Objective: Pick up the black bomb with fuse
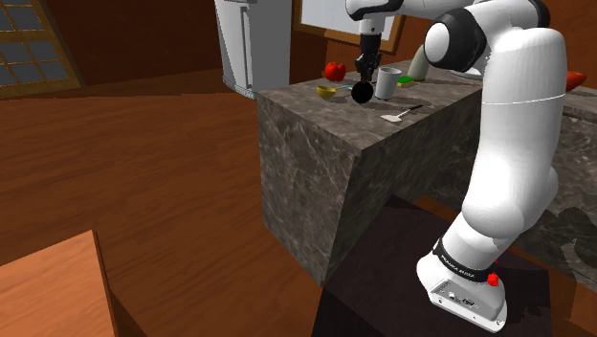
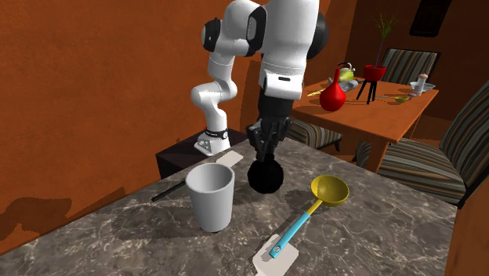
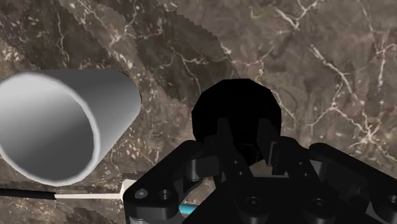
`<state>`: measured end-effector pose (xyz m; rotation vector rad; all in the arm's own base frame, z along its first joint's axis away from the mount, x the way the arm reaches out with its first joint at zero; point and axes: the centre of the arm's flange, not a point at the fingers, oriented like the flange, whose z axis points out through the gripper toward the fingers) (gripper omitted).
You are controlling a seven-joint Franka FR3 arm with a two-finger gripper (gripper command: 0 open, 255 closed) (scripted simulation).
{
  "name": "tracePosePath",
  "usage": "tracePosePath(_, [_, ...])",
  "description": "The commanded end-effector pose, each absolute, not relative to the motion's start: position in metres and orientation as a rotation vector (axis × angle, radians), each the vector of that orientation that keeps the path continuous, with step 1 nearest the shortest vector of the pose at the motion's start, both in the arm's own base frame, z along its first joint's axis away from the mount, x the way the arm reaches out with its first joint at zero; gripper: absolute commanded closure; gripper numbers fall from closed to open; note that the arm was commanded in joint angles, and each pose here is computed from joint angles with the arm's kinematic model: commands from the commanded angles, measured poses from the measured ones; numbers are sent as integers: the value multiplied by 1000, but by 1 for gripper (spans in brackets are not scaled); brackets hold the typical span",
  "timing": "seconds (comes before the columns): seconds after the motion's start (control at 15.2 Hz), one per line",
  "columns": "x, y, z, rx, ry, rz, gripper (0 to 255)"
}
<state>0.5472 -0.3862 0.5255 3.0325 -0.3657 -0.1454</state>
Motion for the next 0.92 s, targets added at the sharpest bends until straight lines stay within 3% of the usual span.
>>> tracePosePath(0.0, [547,-386,536,3032,-366,-145,255])
tracePosePath(0.86, [547,-386,595,3032,-366,-145,255])
